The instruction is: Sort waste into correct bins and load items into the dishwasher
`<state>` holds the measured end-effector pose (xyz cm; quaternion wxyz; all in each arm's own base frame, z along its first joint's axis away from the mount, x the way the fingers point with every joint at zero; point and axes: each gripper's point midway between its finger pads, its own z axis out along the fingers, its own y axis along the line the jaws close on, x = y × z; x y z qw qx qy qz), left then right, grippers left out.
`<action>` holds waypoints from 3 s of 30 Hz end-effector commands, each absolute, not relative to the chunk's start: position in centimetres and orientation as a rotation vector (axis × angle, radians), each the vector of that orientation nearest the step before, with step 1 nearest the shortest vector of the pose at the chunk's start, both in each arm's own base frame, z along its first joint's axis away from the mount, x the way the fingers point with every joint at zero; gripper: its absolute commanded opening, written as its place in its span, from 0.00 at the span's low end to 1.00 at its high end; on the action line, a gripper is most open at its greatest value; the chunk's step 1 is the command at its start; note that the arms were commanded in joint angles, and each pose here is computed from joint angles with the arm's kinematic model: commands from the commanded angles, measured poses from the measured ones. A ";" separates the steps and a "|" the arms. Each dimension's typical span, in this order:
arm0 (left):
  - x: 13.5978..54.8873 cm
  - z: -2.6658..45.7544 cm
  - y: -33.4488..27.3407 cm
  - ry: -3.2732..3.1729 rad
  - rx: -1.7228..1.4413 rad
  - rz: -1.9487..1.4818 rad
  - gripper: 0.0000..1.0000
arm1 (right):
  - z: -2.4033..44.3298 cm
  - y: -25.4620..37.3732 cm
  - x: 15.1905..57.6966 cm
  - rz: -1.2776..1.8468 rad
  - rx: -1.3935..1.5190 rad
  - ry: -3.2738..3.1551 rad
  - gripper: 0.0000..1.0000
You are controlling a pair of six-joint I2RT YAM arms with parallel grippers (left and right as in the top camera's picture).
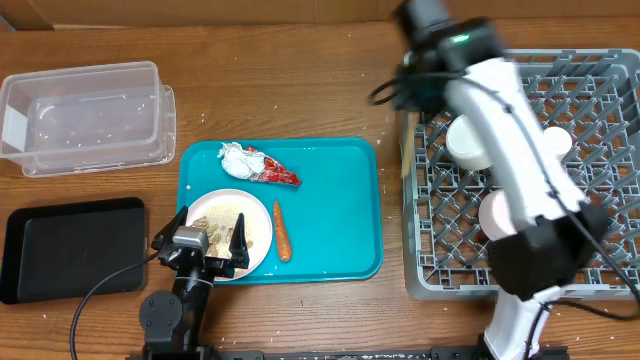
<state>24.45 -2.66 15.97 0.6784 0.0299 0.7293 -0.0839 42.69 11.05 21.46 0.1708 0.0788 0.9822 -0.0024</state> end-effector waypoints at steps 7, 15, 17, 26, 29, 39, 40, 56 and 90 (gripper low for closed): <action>24.4 16.0 -2.7 1.631 0.084 -0.168 1.00 | 19.0 7.5 45.2 0.052 0.111 2.795 0.04; 24.4 16.0 -2.7 1.631 0.084 -0.168 1.00 | 14.8 9.1 45.6 0.166 0.091 2.825 0.50; 24.4 16.0 -2.7 1.631 0.084 -0.168 1.00 | 14.8 9.1 45.4 0.166 0.097 2.831 0.97; 24.4 16.0 -2.7 1.631 0.084 -0.168 1.00 | 19.6 11.1 42.9 0.307 0.114 2.798 1.00; 24.4 16.0 -2.7 1.631 0.084 -0.168 1.00 | 22.5 13.1 41.7 0.394 0.054 2.741 1.00; 24.4 16.0 -2.7 1.631 0.084 -0.168 1.00 | 23.0 22.1 38.1 0.608 -0.094 2.752 1.00; 24.4 16.0 -2.7 1.632 0.084 -0.168 1.00 | 22.7 23.2 37.7 0.618 -0.133 2.746 1.00; 24.4 16.0 -2.7 1.631 0.084 -0.168 1.00 | 16.1 32.4 36.5 0.652 -0.298 2.653 1.00; 24.4 16.0 -2.7 1.631 0.084 -0.168 1.00 | 5.4 34.2 36.4 0.651 -0.324 2.860 0.77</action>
